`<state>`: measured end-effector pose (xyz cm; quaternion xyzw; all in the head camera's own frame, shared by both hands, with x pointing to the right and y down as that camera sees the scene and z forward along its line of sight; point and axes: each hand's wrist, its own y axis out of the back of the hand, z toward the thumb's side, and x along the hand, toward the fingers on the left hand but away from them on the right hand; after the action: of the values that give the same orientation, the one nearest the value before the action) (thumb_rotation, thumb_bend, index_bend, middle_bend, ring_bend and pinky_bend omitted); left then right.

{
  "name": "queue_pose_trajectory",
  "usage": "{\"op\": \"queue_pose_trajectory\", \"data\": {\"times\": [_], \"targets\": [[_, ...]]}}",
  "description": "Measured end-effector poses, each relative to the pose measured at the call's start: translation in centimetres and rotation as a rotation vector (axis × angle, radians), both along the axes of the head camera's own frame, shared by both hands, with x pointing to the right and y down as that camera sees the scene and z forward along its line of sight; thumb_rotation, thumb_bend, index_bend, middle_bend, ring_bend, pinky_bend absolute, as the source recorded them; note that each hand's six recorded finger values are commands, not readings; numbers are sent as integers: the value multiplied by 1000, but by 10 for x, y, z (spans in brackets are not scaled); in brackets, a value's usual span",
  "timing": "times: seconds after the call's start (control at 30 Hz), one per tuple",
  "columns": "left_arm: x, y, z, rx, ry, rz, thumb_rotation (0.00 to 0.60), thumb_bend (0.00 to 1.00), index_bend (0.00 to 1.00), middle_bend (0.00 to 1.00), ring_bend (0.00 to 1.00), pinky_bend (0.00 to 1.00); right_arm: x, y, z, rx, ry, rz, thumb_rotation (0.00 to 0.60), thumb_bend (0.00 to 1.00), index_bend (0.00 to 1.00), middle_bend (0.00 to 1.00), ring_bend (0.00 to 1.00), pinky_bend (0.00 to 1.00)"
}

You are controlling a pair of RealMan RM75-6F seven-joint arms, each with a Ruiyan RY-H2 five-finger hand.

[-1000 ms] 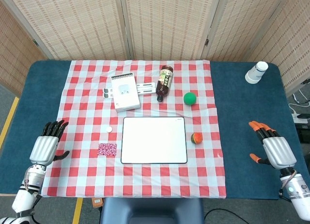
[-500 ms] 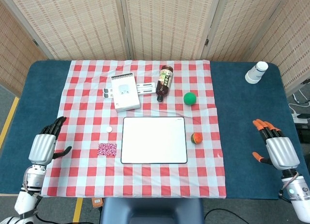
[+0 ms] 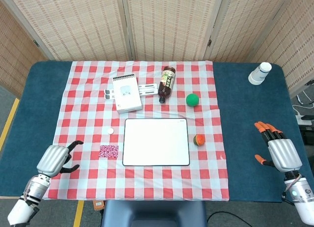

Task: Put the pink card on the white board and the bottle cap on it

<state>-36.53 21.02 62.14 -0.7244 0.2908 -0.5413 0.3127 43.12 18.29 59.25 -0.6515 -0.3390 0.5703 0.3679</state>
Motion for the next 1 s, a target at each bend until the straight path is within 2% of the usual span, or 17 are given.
{"op": "queue_pose_trajectory", "data": {"times": [0.3,0.47,0.7,1.0], "targets": [[43,15,20,-48,-26,-30,600,230,284,1000,1000,1000,1,0,0,-2,0,1,600,115,34,63,0,217],[68,12,36,-51,-47,-37,600,232,254,1000,1000,1000,2,0,-2,1,-4,3,600,115,34,63,0,216],[76,-1,48,-69,-61,-53,600,242,268,1000,1000,1000,3,-1,-2,9,9,2,600,116,34,63,0,216],[76,-7,63,-156,-83,-108,600,253,269,1000,1000,1000,4,-2,-2,11,8,6,600,115,34,63,0,216]]}}
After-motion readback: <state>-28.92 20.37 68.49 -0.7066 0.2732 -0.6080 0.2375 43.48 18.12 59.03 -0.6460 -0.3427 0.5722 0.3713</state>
